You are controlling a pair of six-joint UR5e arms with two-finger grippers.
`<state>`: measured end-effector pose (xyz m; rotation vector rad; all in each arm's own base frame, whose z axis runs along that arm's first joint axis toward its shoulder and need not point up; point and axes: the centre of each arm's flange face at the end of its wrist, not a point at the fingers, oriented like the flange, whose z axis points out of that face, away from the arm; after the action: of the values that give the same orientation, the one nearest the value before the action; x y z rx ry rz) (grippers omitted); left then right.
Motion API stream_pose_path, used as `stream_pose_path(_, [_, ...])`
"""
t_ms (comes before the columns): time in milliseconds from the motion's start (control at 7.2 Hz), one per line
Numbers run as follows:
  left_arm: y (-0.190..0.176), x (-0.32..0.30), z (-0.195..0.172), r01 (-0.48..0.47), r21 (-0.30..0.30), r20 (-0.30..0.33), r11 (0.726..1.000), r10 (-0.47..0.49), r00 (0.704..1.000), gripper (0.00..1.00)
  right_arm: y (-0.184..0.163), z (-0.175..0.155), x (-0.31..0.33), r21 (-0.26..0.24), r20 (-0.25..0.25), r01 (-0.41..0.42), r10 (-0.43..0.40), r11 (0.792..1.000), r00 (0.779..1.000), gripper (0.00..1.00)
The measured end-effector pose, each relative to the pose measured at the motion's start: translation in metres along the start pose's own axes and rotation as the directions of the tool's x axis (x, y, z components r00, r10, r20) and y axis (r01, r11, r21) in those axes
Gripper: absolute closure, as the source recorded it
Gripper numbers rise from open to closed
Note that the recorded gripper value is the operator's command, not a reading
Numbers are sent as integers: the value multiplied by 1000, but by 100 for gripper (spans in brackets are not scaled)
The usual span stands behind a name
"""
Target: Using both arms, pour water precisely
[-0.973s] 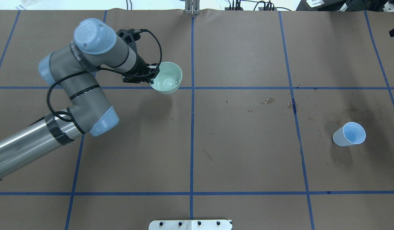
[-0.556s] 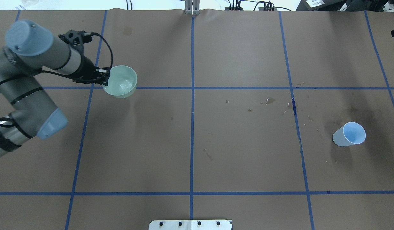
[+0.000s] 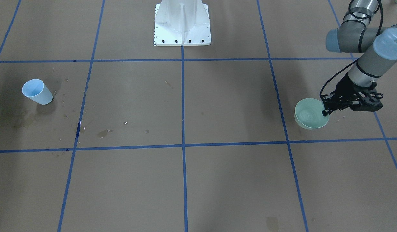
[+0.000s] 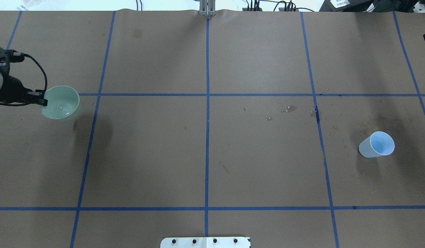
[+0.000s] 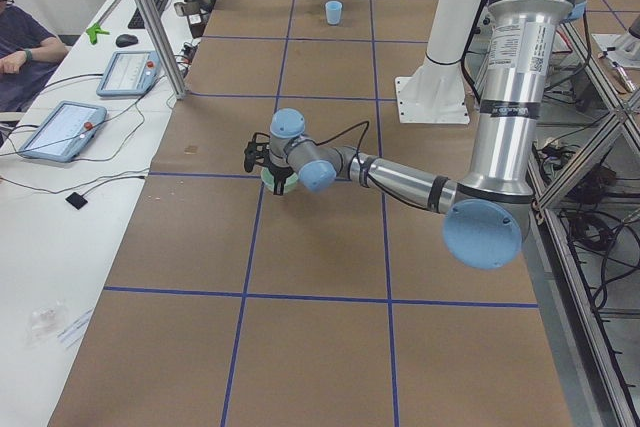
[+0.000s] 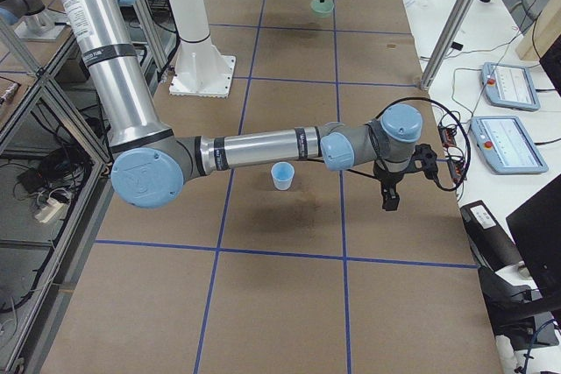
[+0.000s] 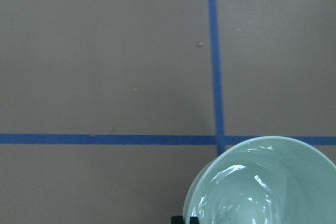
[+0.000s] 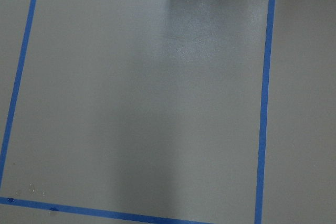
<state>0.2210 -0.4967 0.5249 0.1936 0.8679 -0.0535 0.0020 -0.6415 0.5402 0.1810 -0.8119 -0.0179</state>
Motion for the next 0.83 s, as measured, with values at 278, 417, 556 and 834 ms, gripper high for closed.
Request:
stream_pose_path(278, [23, -38, 1, -6, -22, 0, 1000, 6, 1000, 100, 2, 1, 1, -2, 0, -2, 2, 1000, 1000, 1])
stream_pose_path(417, [34, -53, 2, -3, -27, -13, 1000, 3, 1000, 100, 2, 1, 2, -2, 0, -2, 2, 1000, 1000, 1])
stream_pose_path(556, [44, -66, 4, -1, -28, -21, 1000, 1, 1000, 100, 2, 1, 2, -3, -1, -3, 3, 1000, 1000, 1])
stream_pose_path(834, [55, -75, 6, 19, -56, -54, 998, -23, 998, 100, 3, 2, 2, -4, -1, -3, 3, 1000, 1000, 1])
